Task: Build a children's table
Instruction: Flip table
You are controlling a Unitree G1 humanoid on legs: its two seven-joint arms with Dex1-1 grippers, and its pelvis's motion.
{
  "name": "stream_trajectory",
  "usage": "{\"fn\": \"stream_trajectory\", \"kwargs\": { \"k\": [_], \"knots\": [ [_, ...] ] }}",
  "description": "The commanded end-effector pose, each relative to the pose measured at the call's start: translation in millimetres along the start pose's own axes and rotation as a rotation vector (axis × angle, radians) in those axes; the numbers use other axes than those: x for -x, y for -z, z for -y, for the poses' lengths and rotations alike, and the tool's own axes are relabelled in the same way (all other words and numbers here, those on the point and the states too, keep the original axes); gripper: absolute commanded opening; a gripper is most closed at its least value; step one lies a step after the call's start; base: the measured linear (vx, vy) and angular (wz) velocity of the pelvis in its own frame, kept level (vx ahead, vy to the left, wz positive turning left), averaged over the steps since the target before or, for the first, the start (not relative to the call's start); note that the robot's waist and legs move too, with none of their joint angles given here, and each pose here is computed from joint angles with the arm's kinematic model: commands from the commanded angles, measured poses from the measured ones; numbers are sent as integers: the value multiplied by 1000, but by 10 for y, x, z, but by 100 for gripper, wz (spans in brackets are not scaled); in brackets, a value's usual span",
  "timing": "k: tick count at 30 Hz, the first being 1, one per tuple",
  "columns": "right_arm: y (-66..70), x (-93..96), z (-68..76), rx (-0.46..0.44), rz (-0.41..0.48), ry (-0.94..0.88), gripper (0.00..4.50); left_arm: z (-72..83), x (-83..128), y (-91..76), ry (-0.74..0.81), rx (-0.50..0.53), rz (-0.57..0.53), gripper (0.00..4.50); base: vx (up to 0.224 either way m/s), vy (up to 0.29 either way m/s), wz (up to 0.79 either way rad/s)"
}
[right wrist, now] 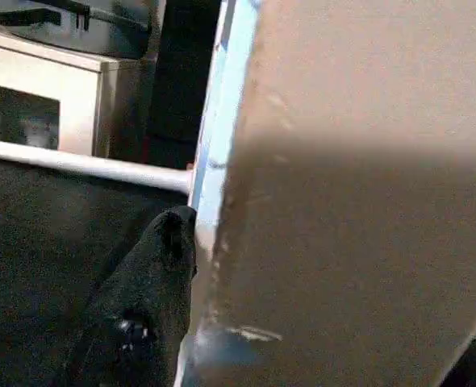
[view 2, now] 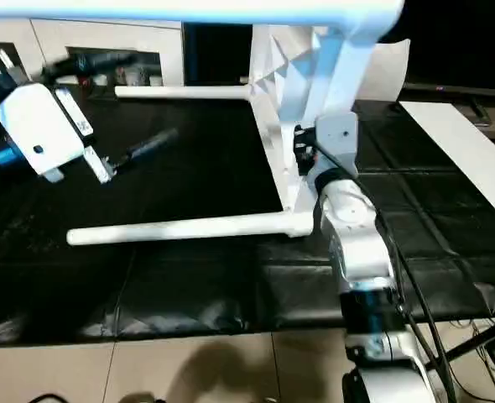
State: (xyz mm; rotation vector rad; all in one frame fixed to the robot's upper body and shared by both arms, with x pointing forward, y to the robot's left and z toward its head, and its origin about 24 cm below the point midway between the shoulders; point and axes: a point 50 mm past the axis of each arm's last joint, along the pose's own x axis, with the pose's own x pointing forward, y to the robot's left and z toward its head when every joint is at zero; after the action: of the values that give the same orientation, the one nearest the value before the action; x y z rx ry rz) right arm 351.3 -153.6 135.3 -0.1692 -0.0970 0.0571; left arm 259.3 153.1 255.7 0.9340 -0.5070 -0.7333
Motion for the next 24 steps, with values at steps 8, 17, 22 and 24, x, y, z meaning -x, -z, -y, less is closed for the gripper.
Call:
{"fn": "stream_trajectory", "kwargs": {
  "k": [8,17,22,24],
  "knots": [
    [295,-21,7,13,-158,2,268,-170,18,47,-97,-111,-60,450,0,0,0],
    [263,-47,-50,-11,-131,-15,217,-452,60,134,-302,-345,-180,450,0,0,0],
    [210,-52,-54,4,-106,-19,207,-566,80,298,-346,-370,-301,450,0,0,0],
    [205,-51,-54,7,-103,-19,206,-570,79,314,-347,-363,-307,450,0,0,0]
  ]
}}
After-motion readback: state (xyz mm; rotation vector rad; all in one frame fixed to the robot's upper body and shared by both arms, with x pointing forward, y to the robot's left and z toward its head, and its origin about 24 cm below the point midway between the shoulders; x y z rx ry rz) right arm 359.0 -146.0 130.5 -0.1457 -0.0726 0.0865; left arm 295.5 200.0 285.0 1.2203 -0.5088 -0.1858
